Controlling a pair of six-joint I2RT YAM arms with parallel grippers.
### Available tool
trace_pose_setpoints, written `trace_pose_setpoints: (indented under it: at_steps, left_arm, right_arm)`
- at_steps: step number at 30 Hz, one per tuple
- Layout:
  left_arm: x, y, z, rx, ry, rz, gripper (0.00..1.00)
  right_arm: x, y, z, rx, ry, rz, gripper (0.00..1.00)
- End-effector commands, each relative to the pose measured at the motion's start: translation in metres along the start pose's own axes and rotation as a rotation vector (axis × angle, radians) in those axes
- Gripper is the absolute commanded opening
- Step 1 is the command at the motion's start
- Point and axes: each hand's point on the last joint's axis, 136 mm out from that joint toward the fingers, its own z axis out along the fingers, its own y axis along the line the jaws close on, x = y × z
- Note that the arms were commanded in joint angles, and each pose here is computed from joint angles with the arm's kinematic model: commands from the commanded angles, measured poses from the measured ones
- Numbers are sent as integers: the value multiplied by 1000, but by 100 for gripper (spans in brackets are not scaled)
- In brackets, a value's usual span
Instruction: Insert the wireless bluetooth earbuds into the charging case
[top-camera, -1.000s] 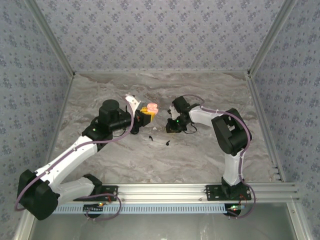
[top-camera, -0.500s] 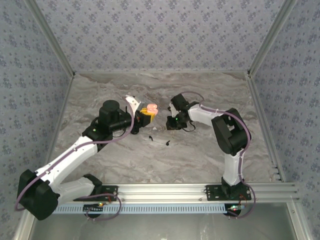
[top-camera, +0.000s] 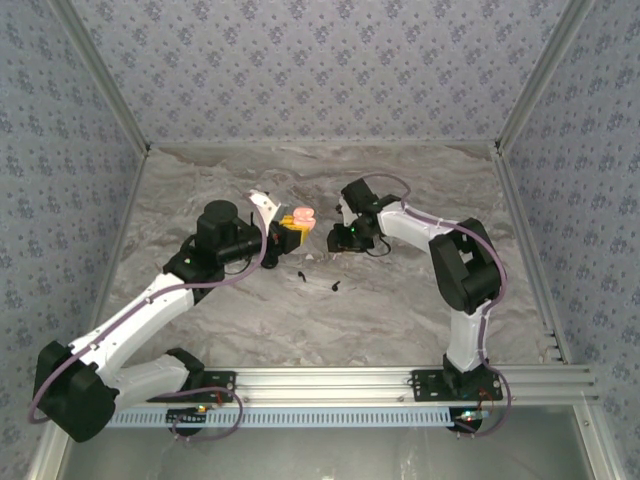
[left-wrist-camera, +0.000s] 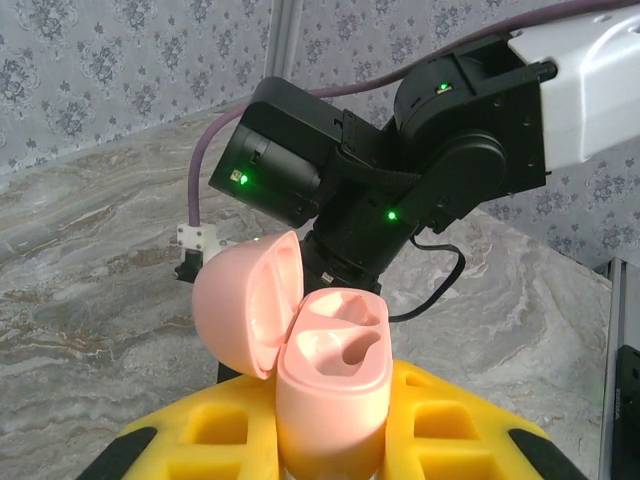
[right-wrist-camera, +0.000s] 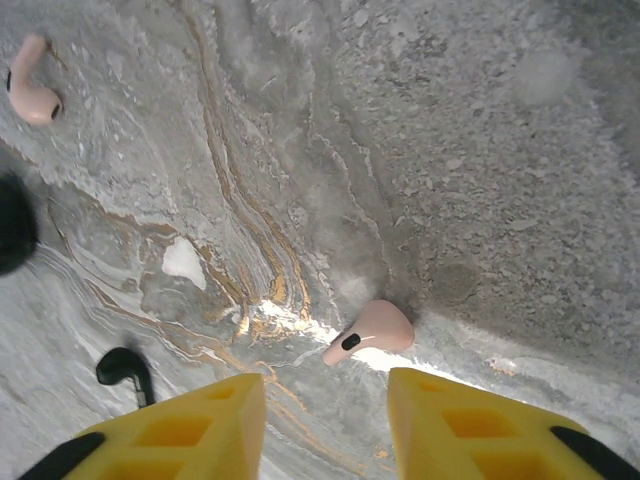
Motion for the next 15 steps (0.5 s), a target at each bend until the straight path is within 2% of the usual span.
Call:
trace_pose_setpoints:
  at_steps: [1,7,15]
  left_arm:
    - [-10,-5,-5,7,-37,33,19]
    - [-11,-6,-5,8,-37,33,20]
    - [-11,-6,-5,9,-37,33,19]
  right_arm:
    - [3,-2,-1,42,28,85,44]
    - [10,-7,6,117,56,118,53]
    - [12,-11,17,158,74,139,51]
